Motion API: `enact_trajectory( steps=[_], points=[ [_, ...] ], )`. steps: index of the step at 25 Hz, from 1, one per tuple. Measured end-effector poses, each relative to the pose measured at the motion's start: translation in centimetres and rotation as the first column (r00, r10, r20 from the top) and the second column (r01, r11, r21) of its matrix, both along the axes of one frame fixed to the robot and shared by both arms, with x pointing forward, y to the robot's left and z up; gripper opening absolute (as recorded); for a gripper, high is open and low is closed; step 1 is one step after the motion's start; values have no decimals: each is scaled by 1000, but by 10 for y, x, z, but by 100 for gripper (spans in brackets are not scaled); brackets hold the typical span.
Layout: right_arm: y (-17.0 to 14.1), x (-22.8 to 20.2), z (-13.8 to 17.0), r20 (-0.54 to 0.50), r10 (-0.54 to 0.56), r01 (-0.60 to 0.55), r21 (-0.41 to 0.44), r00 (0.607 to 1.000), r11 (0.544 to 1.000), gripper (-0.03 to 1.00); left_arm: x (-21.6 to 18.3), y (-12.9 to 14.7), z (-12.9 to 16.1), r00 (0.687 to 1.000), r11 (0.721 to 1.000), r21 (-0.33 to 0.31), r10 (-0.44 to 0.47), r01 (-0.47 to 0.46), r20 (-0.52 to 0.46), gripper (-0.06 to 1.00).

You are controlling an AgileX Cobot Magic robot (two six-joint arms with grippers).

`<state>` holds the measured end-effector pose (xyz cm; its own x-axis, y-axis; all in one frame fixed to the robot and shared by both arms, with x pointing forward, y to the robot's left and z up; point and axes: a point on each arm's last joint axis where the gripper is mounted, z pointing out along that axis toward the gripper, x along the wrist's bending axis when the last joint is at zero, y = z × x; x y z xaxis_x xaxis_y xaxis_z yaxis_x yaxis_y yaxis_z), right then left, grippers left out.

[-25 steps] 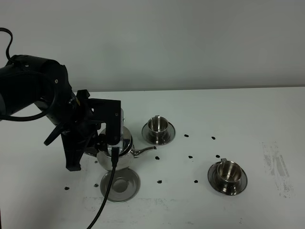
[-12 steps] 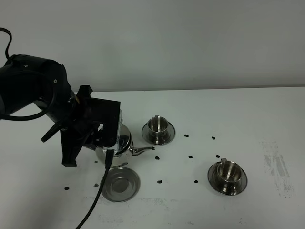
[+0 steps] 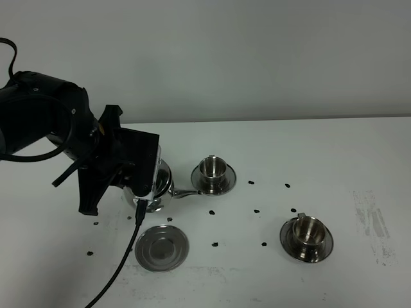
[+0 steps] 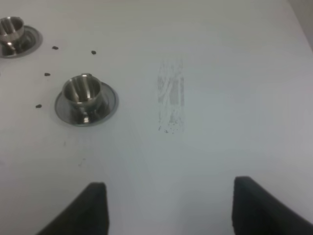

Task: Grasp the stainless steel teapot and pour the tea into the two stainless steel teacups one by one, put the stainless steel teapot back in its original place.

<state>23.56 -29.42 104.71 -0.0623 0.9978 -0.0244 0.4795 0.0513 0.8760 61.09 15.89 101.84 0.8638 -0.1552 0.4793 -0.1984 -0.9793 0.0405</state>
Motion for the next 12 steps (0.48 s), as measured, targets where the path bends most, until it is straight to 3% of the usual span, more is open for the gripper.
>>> enact_trajectory(
  steps=[5,12],
  points=[
    [0,0,0,0,0,0,0,1000,1000,56,0,0,0,1000,1000,-1,-2,2,1,26],
    [0,0,0,0,0,0,0,1000,1000,56,0,0,0,1000,998,-53,13,-14,-20,26]
  ],
)
